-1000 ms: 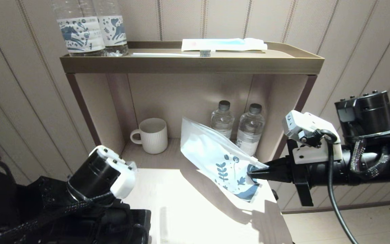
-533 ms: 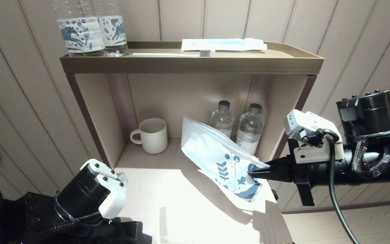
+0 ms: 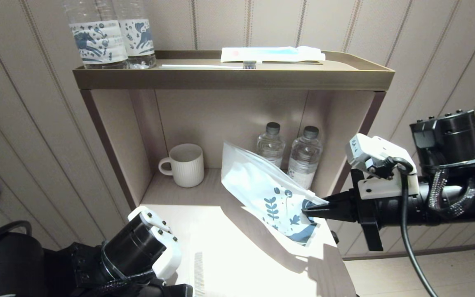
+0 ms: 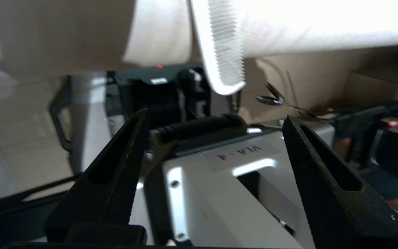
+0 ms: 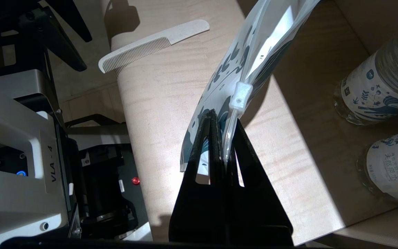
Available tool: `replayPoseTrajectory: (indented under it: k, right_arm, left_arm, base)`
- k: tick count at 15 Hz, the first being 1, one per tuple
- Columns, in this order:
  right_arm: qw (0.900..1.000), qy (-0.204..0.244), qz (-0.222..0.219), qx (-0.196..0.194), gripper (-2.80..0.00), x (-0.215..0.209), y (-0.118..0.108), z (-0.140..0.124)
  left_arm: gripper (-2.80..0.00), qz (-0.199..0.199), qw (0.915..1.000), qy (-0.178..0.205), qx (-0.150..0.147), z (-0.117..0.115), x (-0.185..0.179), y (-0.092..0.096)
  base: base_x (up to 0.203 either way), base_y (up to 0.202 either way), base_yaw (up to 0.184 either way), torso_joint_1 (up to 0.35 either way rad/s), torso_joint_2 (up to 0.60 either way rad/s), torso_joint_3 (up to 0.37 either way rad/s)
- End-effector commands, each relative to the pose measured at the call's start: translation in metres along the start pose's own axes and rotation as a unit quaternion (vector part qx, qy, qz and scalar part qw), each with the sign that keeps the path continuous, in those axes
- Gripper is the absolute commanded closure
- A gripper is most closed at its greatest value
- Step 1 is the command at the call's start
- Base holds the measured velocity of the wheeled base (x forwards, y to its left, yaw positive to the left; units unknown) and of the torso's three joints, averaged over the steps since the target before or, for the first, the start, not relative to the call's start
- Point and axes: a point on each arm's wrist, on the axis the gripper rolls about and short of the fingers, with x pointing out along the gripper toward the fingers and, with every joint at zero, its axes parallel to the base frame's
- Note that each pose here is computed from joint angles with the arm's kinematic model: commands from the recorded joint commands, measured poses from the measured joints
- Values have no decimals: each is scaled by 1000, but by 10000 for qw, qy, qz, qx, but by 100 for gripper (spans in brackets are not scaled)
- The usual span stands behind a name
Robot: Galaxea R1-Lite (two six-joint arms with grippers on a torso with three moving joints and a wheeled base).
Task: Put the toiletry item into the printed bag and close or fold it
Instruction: Pick up the comb
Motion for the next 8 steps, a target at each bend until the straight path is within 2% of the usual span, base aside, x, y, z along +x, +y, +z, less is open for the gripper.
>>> replayPoseTrajectory:
  k: [1,3,6,8]
  right_arm:
    - [10000,-10,13,-15,0,0,0,0]
    - [10000,-6,23,-13,0,1,0,0]
    - [10000,4,20,-7,0,1,0,-1]
    - [10000,27,32,14,0,2,0,-2]
  left_arm:
    - [-280,-16,9999,134,-100,1,6,-2]
    - [-280,-133,9998,52,-150,3,9,-3]
    - [-280,-291,9981,-50,-541,7,11,-7]
    - [-280,-355,9976,-91,-585,7,11,-6]
  base:
    - [0,0,0,0,0,0]
    - [0,0,0,0,0,0]
    - [0,0,0,0,0,0]
    - [0,0,0,0,0,0]
